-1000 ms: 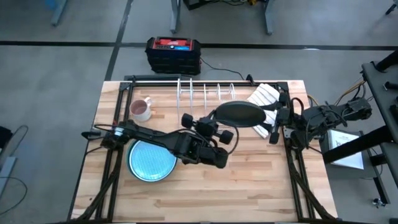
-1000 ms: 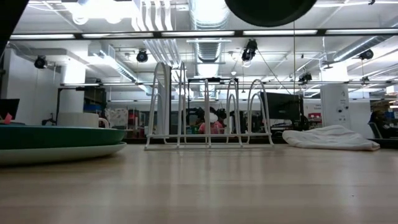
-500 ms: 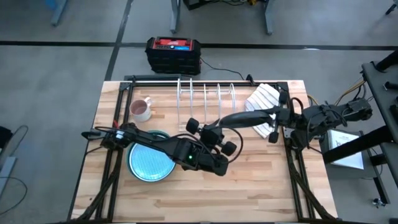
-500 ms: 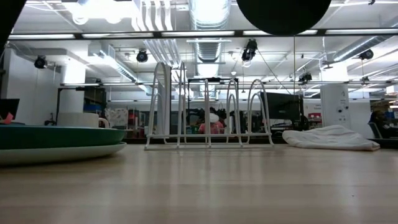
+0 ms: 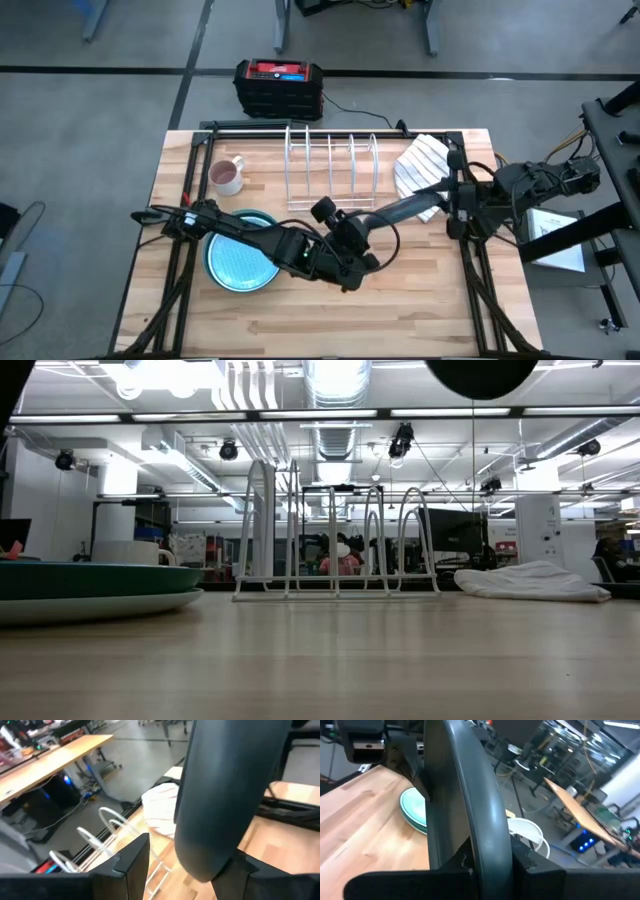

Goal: Sort dishes
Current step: Put the black plate in the dishwasher rack

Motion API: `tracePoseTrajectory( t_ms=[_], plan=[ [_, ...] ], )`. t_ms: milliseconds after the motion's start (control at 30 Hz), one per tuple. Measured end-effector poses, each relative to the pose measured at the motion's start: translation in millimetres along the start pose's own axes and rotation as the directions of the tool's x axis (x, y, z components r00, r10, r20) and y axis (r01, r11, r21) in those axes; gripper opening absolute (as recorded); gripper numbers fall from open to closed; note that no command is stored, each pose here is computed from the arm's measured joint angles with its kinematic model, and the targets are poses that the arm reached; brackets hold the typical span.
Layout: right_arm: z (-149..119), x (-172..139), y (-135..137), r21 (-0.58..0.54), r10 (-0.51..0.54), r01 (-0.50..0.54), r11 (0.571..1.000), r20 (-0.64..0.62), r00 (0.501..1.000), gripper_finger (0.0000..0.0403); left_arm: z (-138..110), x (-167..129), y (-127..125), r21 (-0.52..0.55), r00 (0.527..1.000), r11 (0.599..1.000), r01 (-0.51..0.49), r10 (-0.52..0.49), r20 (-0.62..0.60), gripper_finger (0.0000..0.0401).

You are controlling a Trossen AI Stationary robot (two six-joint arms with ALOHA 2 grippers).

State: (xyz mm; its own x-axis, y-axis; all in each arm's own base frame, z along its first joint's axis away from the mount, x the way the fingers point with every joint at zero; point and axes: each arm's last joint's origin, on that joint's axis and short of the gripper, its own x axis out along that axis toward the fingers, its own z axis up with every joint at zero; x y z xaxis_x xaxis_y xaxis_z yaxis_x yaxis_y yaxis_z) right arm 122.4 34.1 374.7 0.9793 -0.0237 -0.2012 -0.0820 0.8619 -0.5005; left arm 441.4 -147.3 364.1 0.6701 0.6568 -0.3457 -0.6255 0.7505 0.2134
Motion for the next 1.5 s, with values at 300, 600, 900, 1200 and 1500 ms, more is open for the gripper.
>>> tracePoseTrajectory(
  t_ms=[300,600,900,1200,1500],
  plan=[
    [13.9,13.6,0.0,-0.097,0.054,-0.053,0.994,0.003,0.999,0.0029,6.0,-2.1,-6.9,-0.055,0.998,0.998,0.027,-0.024,0.056,0.0118],
    [17.8,21.1,-7.5,0.012,0.01,-0.01,1.0,-0.027,1.0,0.0053,2.1,-6.7,-10.0,-0.146,0.993,0.987,-0.062,0.076,0.094,0.0022],
    [19.6,7.3,-23.5,0.157,-0.206,0.219,0.963,-0.093,0.974,0.0157,-0.3,-12.2,-7.7,-0.274,0.964,0.945,-0.177,0.222,0.144,0.0022],
    [5.6,-8.6,-27.1,0.31,-0.326,0.397,0.864,-0.256,0.91,0.0205,1.5,-13.1,1.5,-0.385,0.868,0.859,-0.338,0.443,0.226,0.0022],
    [-12.5,-9.3,-18.0,0.351,-0.263,0.408,0.843,-0.394,0.881,0.0206,-5.1,37.1,24.5,-0.401,0.823,0.806,-0.436,0.537,0.185,0.0022]
  ],
)
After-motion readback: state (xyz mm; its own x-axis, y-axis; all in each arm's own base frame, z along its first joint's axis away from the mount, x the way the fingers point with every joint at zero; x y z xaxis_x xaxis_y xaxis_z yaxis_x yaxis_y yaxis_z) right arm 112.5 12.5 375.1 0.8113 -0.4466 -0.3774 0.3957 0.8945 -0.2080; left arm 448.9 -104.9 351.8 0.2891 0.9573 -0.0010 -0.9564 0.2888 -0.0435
